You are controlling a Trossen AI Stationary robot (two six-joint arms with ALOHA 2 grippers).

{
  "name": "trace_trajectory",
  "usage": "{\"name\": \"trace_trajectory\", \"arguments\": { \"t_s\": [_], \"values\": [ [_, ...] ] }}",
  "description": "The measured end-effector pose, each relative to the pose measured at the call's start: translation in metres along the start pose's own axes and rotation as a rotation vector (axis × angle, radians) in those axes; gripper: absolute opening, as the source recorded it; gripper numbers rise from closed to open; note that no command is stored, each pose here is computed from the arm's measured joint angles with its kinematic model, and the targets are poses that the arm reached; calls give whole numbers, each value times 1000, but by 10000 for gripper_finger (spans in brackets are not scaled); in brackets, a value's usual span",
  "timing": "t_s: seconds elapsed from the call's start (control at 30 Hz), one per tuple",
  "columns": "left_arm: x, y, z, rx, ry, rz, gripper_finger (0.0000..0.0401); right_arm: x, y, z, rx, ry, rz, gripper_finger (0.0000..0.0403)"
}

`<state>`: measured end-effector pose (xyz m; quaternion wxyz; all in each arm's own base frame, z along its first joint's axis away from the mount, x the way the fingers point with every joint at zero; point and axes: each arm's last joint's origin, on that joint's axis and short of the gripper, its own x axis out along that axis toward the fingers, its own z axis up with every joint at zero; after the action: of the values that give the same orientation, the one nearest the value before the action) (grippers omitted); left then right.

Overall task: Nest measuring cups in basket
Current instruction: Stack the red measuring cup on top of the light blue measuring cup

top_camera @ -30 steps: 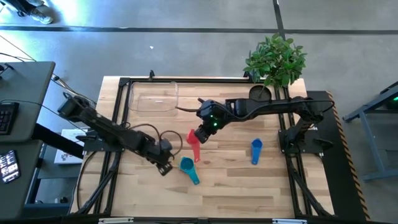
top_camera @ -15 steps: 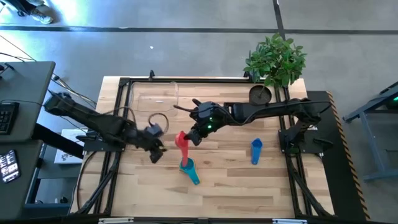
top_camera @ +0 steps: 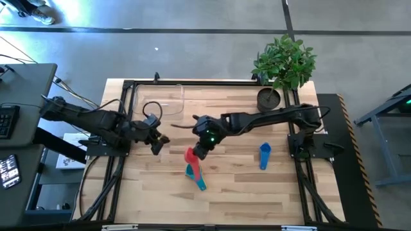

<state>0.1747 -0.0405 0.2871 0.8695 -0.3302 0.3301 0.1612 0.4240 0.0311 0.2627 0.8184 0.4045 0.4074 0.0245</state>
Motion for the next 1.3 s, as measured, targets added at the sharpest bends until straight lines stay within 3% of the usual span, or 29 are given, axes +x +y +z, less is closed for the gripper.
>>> {"name": "trace_trajectory", "arguments": {
  "t_s": [0.5, 1.3],
  "values": [
    [11, 3, 4, -126, 5, 54, 62, 32, -11, -11, -83, 81, -34, 0],
    [11, 2, 4, -154, -1, 47, 62, 62, -28, -23, 47, 183, -64, 0]
  ]
}}
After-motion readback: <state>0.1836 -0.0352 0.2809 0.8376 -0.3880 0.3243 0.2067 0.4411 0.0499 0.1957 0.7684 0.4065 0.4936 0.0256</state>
